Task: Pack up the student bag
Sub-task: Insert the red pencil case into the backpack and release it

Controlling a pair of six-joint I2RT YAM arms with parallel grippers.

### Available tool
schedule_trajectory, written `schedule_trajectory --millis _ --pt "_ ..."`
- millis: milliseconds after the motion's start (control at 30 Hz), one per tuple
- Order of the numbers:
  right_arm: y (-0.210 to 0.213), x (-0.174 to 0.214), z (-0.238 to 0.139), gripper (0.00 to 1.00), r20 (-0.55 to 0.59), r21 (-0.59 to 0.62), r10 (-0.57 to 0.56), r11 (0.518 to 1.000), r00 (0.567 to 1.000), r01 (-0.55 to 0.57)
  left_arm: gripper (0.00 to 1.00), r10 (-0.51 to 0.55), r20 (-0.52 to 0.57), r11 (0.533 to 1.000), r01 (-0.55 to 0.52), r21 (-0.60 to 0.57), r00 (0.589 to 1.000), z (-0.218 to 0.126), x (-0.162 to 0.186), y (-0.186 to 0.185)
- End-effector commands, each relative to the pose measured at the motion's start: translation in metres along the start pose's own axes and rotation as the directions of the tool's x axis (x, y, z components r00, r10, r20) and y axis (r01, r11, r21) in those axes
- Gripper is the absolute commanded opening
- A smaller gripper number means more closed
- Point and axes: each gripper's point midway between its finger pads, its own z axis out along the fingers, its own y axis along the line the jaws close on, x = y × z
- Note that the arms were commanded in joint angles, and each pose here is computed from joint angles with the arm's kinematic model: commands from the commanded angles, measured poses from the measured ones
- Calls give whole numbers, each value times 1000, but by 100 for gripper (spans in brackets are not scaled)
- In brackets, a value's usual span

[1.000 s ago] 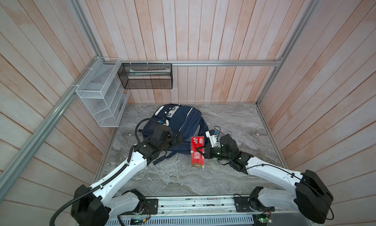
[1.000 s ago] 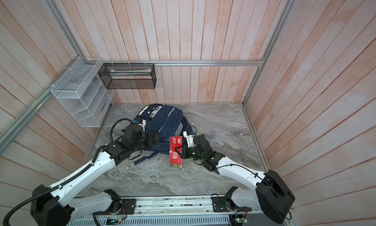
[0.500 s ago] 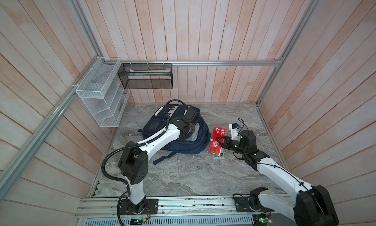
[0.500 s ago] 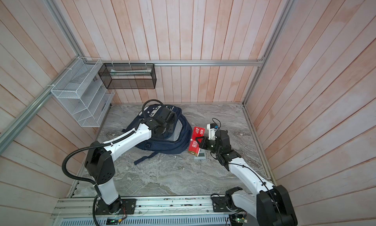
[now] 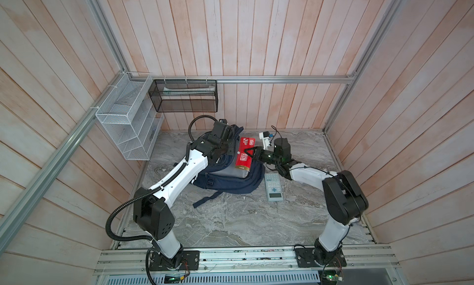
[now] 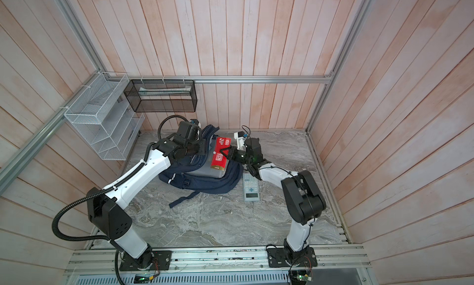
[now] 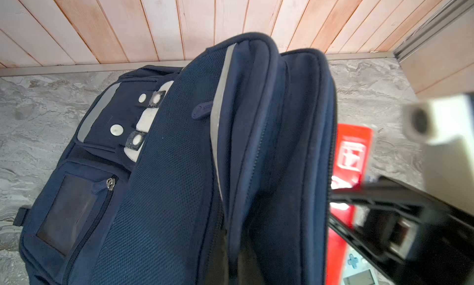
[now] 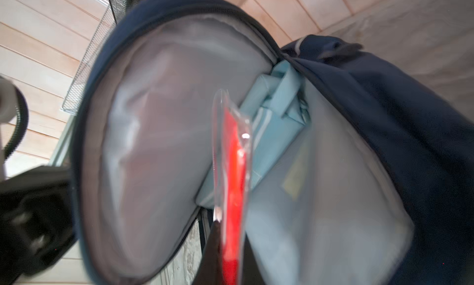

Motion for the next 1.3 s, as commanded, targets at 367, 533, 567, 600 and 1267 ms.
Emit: schedule_trajectory --millis 367,533,567,600,1267 --pt "-44 54 140 0 -69 87 86 993 994 -80 0 -97 83 909 54 414 992 -29 -35 -60" --pt "-43 50 116 37 -83 75 93 993 992 -86 0 -135 49 929 110 353 990 -8 -15 -37" --pt "-44 48 105 43 -90 97 84 992 992 -75 0 -138 46 931 114 347 989 -6 -10 -35" --pt "-45 48 95 47 -94 120 75 991 993 -63 0 -141 44 932 117 344 989 -3 -7 -34" --pt "-102 -30 -142 78 -199 743 -528 468 825 479 0 -162 -18 926 158 344 987 19 21 -31"
